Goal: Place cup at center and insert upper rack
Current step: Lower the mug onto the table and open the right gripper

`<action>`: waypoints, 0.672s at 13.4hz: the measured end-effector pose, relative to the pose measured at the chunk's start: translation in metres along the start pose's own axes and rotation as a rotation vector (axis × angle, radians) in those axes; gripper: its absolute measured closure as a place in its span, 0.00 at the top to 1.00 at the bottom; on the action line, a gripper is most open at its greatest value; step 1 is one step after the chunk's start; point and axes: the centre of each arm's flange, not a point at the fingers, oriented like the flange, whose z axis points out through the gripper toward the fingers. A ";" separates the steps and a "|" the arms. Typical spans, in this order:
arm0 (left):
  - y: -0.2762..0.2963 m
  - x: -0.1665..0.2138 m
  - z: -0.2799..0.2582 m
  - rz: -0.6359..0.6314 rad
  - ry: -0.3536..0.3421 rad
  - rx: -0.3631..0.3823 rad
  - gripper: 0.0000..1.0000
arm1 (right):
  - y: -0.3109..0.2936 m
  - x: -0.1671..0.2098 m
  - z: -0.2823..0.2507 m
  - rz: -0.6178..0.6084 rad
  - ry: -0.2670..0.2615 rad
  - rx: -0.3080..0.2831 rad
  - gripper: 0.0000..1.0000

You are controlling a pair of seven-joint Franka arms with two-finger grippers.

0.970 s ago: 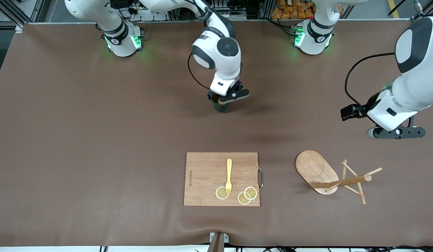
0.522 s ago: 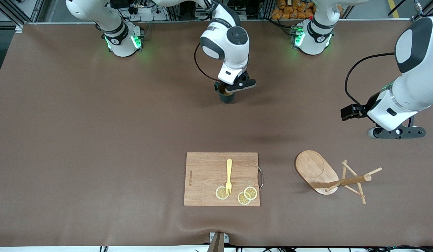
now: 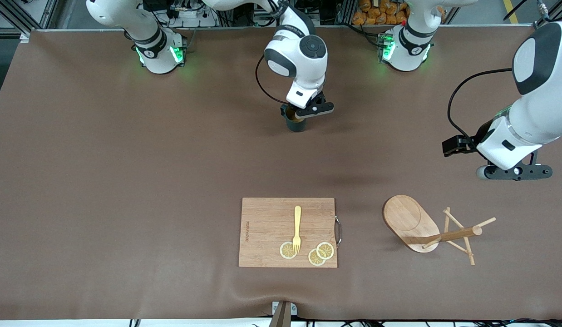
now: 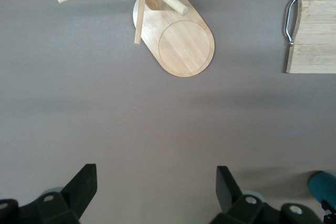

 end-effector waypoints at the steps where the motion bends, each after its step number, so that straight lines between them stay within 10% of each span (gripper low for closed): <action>1: 0.000 0.000 0.000 0.000 0.000 0.000 1.00 | 0.000 0.000 0.002 0.006 -0.002 -0.002 0.04; 5: 0.000 0.000 0.000 0.000 0.000 0.000 1.00 | 0.002 0.002 0.005 0.024 -0.002 -0.006 0.11; 9: -0.001 0.000 0.000 -0.001 0.000 0.000 1.00 | 0.004 0.008 0.001 0.048 0.007 -0.001 0.56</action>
